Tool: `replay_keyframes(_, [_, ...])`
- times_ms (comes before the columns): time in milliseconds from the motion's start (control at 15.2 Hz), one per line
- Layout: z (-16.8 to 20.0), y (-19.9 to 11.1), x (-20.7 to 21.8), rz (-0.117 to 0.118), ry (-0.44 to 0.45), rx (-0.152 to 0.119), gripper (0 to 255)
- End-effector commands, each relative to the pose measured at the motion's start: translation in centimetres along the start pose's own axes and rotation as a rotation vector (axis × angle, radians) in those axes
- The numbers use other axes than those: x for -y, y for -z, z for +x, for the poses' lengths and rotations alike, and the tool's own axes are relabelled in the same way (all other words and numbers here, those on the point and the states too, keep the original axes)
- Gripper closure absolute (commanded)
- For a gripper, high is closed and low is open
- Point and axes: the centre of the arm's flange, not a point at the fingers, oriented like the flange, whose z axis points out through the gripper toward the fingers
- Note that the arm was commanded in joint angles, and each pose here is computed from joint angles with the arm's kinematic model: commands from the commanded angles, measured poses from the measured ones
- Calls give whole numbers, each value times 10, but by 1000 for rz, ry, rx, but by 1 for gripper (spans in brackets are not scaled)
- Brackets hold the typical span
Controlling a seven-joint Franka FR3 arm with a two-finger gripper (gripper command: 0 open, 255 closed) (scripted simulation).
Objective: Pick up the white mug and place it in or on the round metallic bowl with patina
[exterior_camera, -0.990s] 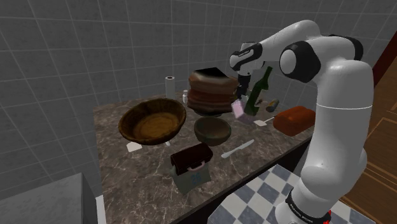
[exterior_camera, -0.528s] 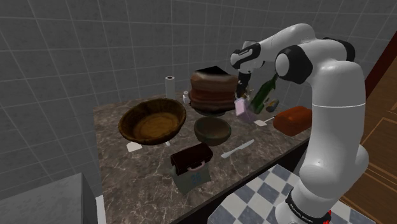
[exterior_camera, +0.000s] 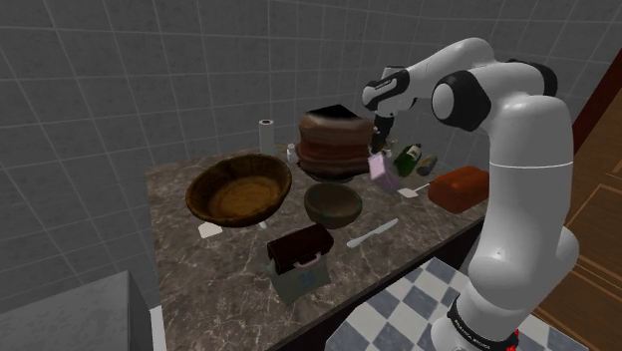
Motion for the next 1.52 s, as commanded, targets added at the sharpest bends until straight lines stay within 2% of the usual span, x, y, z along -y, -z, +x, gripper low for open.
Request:
replay_keyframes(0, [11,-54,15,44,17,69,0])
replay_keyframes(66, [11,-54,15,44,17,69,0])
replay_keyframes(132, [23,-58,14,46,18,68,255])
replay_keyframes(264, [15,-58,1,47,17,68,255])
replay_keyframes(660, [33,-33,-15,47,17,68,255])
replay_keyframes(726, [17,-6,-29,10,-11,41,255])
replay_keyframes(792, [17,-6,-29,10,-11,41,0])
replay_keyframes(990, [11,-27,0,5,138,142,0])
replay_keyframes(1452, [7,-59,0,5,140,143,0])
